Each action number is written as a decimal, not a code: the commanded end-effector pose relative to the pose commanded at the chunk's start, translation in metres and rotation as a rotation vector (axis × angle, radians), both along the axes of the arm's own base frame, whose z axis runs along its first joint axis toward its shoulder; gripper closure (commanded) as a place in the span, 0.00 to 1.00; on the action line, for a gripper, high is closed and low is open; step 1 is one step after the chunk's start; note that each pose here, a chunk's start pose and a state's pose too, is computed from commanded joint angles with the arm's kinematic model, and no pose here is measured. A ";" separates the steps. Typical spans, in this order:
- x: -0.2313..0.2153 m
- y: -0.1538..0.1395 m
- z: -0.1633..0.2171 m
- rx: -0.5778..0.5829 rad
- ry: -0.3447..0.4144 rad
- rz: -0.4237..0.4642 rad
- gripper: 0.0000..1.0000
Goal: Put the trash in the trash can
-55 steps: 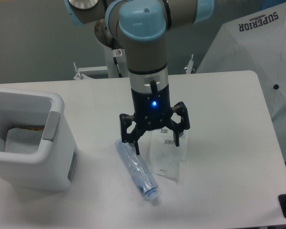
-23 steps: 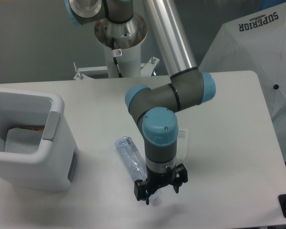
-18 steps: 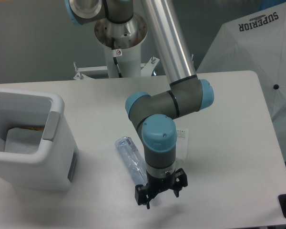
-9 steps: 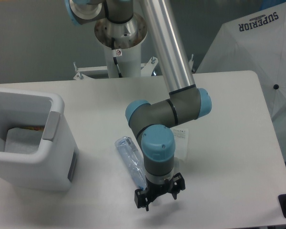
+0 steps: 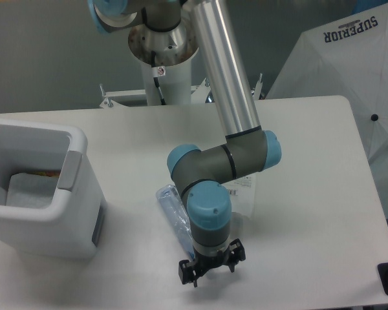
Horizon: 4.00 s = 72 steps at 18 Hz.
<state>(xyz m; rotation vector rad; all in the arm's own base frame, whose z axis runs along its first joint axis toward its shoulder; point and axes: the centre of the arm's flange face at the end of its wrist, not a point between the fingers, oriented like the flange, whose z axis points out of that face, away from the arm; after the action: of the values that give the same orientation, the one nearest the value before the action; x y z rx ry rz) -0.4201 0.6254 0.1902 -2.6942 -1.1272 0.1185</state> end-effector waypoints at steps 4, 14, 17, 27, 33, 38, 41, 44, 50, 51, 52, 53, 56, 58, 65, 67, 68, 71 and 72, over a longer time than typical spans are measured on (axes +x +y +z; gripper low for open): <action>0.001 -0.001 -0.002 -0.010 0.001 -0.001 0.17; 0.007 0.000 -0.005 -0.026 0.009 -0.007 0.30; 0.007 -0.001 -0.003 -0.024 0.010 -0.004 0.37; 0.015 0.000 -0.004 -0.033 0.006 -0.019 0.45; 0.015 -0.001 -0.005 -0.038 0.009 -0.017 0.50; 0.016 0.000 -0.004 -0.037 0.010 -0.020 0.61; 0.016 0.000 -0.003 -0.035 0.010 -0.019 0.64; 0.016 0.000 -0.003 -0.034 0.011 -0.021 0.64; 0.015 0.002 0.008 -0.016 0.019 -0.019 0.67; 0.013 0.002 0.013 -0.009 0.023 -0.013 0.67; 0.013 0.003 0.019 -0.001 0.030 -0.013 0.67; 0.013 0.002 0.028 0.008 0.038 -0.013 0.67; 0.010 0.000 0.070 0.058 0.079 -0.006 0.67; 0.005 0.002 0.103 0.104 0.110 0.000 0.67; 0.004 0.004 0.245 0.345 0.195 -0.020 0.67; 0.015 -0.002 0.283 0.409 0.206 -0.042 0.67; 0.021 -0.006 0.299 0.431 0.216 -0.048 0.67; 0.040 -0.015 0.344 0.486 0.256 -0.056 0.67; 0.049 -0.016 0.361 0.520 0.258 -0.053 0.67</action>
<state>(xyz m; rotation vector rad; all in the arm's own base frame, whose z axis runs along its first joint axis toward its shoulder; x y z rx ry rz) -0.3711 0.6097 0.5517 -2.1728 -0.8634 0.1376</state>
